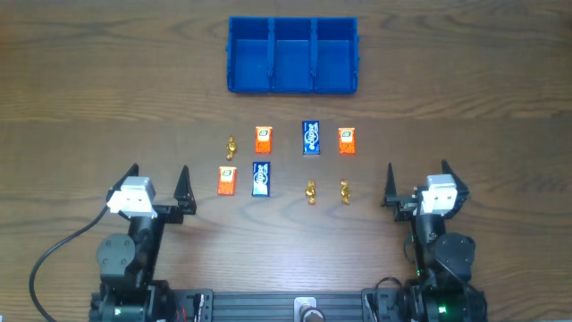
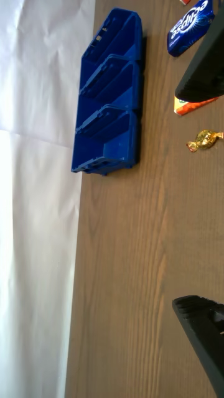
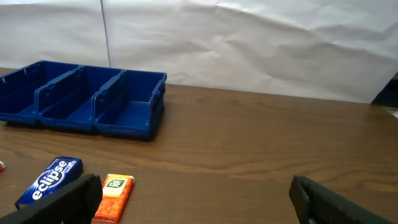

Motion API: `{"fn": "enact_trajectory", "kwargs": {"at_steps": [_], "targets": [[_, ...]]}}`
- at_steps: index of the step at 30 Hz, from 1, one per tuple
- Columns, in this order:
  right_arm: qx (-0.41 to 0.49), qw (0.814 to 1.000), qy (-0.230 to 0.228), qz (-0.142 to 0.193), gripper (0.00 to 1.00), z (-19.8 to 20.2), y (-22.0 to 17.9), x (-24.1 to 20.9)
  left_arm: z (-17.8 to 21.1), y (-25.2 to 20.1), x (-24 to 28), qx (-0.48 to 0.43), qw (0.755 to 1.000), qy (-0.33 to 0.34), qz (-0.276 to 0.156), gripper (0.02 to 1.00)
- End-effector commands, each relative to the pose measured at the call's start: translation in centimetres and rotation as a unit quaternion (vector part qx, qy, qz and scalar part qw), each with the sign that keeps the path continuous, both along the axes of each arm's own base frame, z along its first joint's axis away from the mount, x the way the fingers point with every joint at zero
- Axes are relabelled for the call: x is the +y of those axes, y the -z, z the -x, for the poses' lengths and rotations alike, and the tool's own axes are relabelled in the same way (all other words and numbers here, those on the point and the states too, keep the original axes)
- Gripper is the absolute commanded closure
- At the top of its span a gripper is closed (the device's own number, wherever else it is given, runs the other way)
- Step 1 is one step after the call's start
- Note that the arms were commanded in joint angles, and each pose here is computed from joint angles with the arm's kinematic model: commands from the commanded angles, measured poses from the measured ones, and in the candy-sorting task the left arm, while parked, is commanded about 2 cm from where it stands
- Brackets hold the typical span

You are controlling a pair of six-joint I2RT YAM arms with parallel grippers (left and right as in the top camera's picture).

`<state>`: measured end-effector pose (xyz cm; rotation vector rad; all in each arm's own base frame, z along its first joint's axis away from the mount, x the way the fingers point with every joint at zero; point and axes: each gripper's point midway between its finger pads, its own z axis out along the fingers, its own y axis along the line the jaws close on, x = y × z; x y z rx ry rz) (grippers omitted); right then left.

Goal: Sort Candies Into Trays

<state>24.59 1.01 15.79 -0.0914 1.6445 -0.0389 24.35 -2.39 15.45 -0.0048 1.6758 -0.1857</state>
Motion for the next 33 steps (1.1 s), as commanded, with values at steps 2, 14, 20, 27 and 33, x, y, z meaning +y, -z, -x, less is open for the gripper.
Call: {"fn": "enact_trajectory", "kwargs": {"at_steps": [2,14,20,27,33], "targets": [[-0.001,1.0,-0.004,0.006,0.003,0.0,0.1,0.1,0.1,1.7,-0.2,0.024,1.0,0.008,-0.005,0.02],[-0.001,1.0,-0.004,0.006,0.003,0.0,0.1,0.1,0.0,1.7,0.4,0.024,1.0,-0.011,-0.007,0.02],[-0.001,1.0,-0.004,0.006,0.003,0.0,0.1,0.1,0.5,-0.8,-0.5,0.016,0.999,0.011,0.027,0.018],[-0.001,1.0,-0.004,0.006,0.003,0.0,0.1,0.1,1.1,-4.8,-2.4,0.206,0.975,0.046,0.064,0.018],[-0.001,1.0,-0.004,0.006,0.003,0.0,0.1,0.1,0.6,-1.1,-4.1,0.403,0.912,0.024,0.07,0.018]]}}
